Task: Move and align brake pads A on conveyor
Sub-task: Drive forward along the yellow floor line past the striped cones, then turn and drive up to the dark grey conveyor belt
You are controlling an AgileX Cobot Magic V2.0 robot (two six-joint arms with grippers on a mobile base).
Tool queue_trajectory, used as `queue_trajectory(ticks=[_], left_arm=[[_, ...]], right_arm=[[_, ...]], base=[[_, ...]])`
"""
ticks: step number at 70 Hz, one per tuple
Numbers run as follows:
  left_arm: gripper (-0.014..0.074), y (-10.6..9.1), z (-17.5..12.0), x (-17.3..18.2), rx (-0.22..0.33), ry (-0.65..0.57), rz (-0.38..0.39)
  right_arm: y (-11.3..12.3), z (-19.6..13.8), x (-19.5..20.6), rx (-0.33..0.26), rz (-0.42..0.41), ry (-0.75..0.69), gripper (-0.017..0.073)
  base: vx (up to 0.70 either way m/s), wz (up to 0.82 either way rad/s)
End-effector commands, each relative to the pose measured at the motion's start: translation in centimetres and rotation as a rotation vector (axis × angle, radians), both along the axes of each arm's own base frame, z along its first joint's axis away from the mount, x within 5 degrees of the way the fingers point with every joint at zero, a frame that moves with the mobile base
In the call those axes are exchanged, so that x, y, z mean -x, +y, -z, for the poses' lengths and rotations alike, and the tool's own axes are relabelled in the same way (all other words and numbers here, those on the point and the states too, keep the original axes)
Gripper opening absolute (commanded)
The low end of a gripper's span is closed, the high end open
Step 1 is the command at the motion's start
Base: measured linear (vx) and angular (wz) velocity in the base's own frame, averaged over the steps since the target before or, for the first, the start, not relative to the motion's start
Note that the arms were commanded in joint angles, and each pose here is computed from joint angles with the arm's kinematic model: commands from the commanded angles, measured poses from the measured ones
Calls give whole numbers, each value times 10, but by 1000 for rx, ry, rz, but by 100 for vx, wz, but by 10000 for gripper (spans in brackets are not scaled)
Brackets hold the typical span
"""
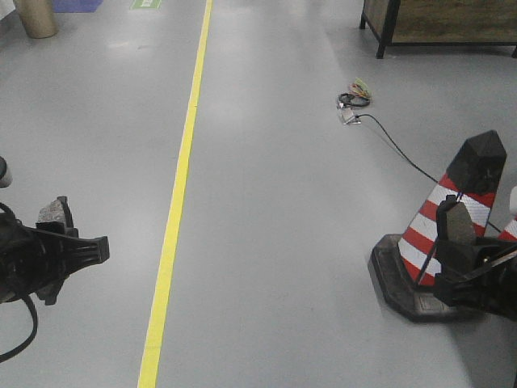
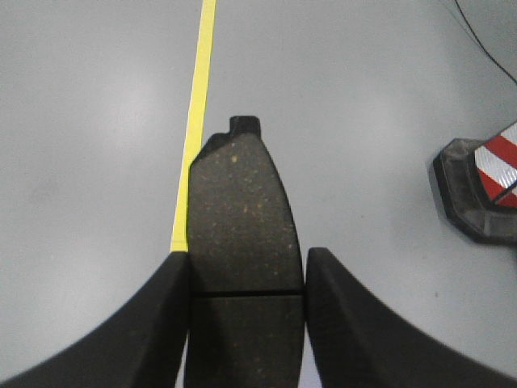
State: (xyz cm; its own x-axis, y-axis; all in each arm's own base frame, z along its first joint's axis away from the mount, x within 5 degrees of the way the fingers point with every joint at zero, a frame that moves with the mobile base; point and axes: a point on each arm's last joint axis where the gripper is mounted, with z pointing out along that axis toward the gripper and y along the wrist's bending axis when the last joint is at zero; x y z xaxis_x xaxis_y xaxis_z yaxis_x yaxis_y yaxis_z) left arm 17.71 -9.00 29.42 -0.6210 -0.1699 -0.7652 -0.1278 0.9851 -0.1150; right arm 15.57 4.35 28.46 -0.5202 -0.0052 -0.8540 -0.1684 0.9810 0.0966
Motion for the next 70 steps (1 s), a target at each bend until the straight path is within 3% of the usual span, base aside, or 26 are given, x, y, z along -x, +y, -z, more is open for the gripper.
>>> queue_trajectory(ticks=[1,70], left_arm=[[216,-2,-14,-2,7,-73,30],[216,-2,-14,-2,7,-73,30]], right_arm=[[2,-18,-4,-23,-19,-123,36],[2,-19,-4,-23,-19,-124,36]], base=[[47,-4],[40,-12]])
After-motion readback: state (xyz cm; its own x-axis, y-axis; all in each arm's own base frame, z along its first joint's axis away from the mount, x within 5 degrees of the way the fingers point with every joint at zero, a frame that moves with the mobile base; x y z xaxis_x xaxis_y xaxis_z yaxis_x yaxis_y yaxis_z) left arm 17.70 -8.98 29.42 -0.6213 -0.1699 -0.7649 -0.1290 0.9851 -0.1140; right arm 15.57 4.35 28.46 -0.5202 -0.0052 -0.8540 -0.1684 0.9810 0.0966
